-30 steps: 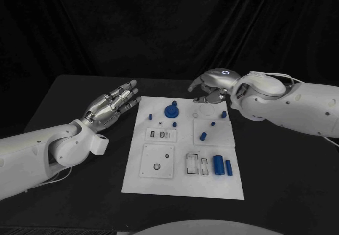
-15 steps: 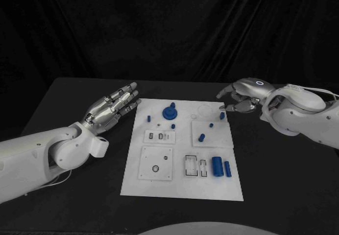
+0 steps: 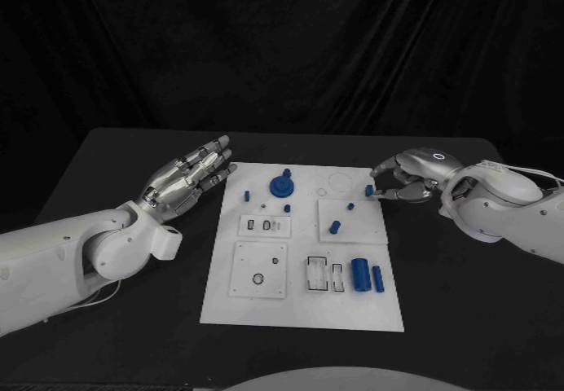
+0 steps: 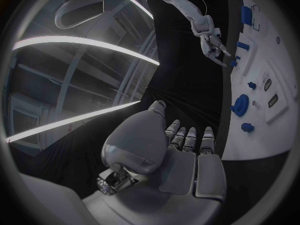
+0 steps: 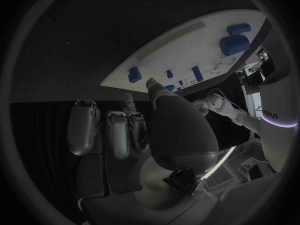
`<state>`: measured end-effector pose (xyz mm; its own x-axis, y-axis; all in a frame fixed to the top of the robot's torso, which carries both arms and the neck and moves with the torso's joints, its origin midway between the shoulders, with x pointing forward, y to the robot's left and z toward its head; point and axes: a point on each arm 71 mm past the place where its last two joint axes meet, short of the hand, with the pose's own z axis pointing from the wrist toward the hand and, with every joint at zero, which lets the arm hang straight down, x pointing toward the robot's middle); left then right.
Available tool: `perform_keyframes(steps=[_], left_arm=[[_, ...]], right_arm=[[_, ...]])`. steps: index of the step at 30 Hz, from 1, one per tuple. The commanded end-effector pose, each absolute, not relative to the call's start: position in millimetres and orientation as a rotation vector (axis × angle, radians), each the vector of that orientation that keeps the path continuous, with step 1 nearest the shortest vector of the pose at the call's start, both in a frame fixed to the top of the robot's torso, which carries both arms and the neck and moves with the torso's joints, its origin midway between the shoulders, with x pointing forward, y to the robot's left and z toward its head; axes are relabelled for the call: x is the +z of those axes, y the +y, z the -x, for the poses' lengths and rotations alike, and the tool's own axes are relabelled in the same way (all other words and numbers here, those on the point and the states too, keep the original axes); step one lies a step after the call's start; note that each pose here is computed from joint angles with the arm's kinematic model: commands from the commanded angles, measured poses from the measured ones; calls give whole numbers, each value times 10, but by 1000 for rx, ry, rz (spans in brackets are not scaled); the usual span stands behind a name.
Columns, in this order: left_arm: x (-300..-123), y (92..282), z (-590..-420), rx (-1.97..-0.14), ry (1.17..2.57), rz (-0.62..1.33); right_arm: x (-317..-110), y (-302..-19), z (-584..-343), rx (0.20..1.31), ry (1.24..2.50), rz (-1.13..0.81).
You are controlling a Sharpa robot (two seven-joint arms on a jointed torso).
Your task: Assemble the parts on the task board
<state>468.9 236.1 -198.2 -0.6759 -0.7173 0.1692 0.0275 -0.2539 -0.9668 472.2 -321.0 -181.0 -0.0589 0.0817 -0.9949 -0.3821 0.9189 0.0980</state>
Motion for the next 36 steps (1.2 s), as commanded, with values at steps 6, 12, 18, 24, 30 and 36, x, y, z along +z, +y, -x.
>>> perform_keyframes(steps=[6,12,18,24,30,36], left_arm=[[-1982,2349,-4679,-2004,1500,840],[-1987,2357,-4676,-2004,1501,842],[-1993,2357,-4674,-2005,1504,844],[-1999,2358,-4673,-2005,1510,846],[-2005,2359,-4672,-2006,1514,847],[-2020,2358,-4668,-2005,1521,851]], right_arm=[[-1874,-3222,-4746,361,1564,197],[-1924,-3199,-4749,370,1547,195],[-1950,-3174,-4767,372,1542,196],[-1971,-3165,-4788,369,1549,198],[-1998,-3168,-4805,363,1560,199],[-2024,-3169,-4817,359,1569,201]])
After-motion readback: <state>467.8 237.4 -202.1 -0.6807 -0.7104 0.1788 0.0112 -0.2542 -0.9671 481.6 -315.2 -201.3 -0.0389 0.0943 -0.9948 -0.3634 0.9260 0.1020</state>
